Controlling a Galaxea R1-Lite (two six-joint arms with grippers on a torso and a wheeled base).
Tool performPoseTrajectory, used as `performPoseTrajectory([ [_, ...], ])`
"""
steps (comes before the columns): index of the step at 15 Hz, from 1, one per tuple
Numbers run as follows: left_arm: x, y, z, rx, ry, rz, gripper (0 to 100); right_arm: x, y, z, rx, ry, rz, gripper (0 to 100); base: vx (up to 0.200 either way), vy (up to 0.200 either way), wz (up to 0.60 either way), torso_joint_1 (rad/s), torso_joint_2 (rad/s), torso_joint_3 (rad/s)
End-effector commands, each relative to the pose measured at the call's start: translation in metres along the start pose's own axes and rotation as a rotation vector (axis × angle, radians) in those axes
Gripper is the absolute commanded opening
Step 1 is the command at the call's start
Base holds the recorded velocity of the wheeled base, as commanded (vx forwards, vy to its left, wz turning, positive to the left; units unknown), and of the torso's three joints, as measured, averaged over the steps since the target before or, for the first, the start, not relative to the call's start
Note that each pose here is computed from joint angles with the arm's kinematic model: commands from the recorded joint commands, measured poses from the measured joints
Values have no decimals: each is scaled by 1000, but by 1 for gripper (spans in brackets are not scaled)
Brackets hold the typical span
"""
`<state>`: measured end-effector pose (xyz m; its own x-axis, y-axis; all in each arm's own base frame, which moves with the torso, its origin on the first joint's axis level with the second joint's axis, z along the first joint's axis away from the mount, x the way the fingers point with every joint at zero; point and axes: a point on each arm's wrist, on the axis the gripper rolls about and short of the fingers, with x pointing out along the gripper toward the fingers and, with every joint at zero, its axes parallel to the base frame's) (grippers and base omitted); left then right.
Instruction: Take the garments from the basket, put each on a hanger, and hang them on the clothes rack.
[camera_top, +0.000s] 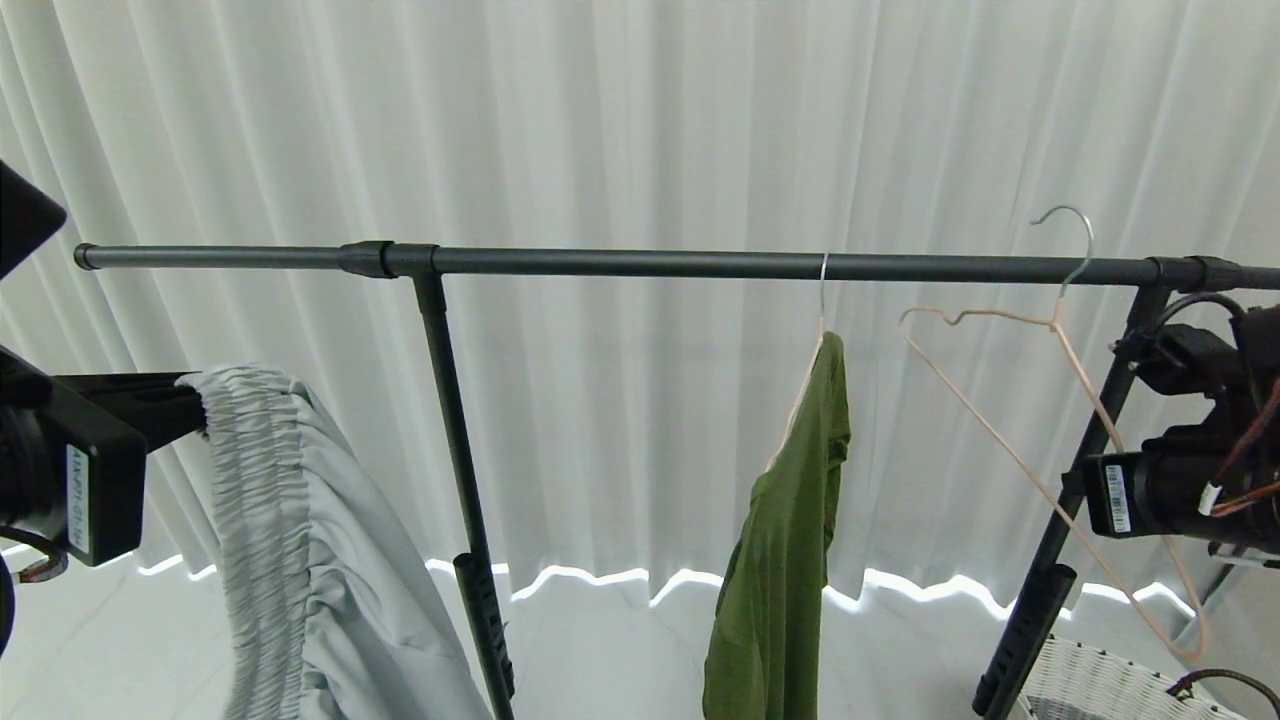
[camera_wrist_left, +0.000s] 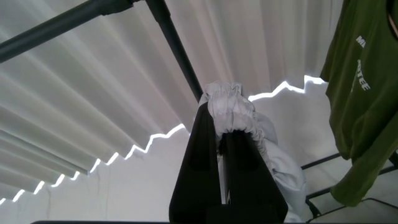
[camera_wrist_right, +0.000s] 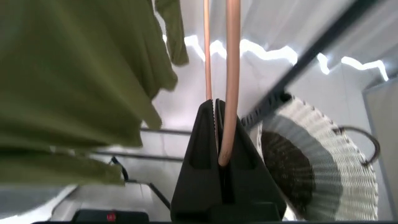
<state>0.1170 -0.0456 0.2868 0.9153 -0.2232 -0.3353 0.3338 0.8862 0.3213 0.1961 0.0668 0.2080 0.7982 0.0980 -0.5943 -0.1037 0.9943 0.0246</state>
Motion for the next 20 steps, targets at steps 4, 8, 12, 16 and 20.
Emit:
performPoseTrajectory([
  [4, -1, 0, 0, 0, -2, 1, 0, -27, -9, -33, -10, -4, 8, 0, -200, 0, 0, 3, 5, 6],
  [8, 1, -1, -2, 1, 6, -3, 0, -34, -8, -43, -23, -5, 27, 0, -200, 0, 0, 5, 2, 2],
  [12, 2, -1, -3, 2, 12, -5, 0, -38, -4, -48, -71, -1, 60, 0, -200, 0, 0, 0, 2, 4],
  [16, 5, -4, -10, 10, 41, -13, 0, -46, 12, -51, -140, -17, 170, 0, -100, 0, 0, 1, -1, 2],
  [20, 13, -10, -23, 97, 97, -41, 0, -66, 44, -64, -285, -23, 400, 0, 0, 0, 0, 0, 0, 0],
])
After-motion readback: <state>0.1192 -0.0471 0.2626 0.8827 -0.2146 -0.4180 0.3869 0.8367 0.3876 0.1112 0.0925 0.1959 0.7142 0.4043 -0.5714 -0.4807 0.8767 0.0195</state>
